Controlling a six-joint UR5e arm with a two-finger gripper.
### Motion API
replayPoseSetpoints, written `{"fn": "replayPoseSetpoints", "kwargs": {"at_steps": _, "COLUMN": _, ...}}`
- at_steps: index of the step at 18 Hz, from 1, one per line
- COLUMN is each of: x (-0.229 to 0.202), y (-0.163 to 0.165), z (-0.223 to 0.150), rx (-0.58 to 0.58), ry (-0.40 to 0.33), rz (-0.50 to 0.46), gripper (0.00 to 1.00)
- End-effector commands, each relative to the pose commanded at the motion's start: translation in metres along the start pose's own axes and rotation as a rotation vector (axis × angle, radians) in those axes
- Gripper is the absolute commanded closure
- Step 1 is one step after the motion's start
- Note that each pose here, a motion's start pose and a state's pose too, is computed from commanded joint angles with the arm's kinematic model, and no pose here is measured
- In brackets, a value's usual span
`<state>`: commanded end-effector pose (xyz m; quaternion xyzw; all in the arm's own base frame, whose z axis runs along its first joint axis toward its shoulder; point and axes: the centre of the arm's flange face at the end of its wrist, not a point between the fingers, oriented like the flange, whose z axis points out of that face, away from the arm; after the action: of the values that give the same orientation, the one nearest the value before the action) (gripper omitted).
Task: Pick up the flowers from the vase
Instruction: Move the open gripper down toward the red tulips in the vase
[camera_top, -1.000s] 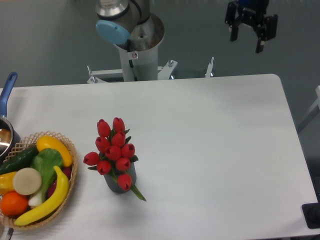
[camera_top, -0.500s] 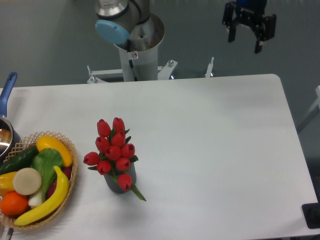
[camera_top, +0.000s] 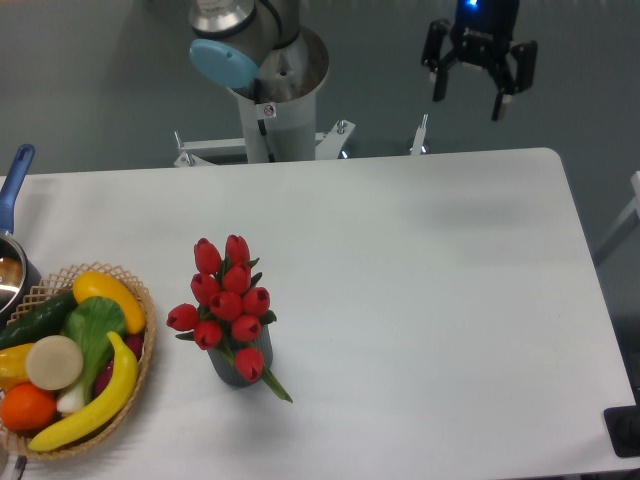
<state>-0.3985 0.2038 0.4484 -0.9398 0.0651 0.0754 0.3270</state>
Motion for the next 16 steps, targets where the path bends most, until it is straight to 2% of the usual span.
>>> {"fn": "replayPoseSetpoints", "kwargs": {"at_steps": 5, "x": -0.007, "y": -0.028, "z": 0.023, "rx": 0.129, "ry": -0.004, "rz": -0.131, "gripper": 0.00}}
{"fn": "replayPoseSetpoints", "kwargs": {"at_steps": 8, "x": -0.008, "y": -0.049, "z": 0.043, "rx": 0.171, "ry": -0.005, "rz": -0.163, "gripper": 0.00}}
{"fn": "replayPoseSetpoints", "kwargs": {"at_steps": 10, "x": -0.008, "y": -0.061, "z": 0.063, "rx": 0.182, "ry": 0.007, "rz": -0.133, "gripper": 0.00}}
{"fn": "replayPoseSetpoints", "kwargs": {"at_steps": 12, "x": -0.004, "y": -0.079, "z": 0.090, "rx": 0.205, "ry": 0.016, "rz": -0.048, "gripper": 0.00}}
{"fn": "replayPoseSetpoints", "kwargs": {"at_steps": 14, "x": 0.008, "y": -0.101, "z": 0.125, "rx": 0.237, "ry": 0.064, "rz": 0.031, "gripper": 0.00}}
{"fn": "replayPoseSetpoints", "kwargs": {"at_steps": 16, "x": 0.015, "y": -0.109, "z": 0.138, "rx": 0.253, "ry": 0.098, "rz": 0.044, "gripper": 0.00}}
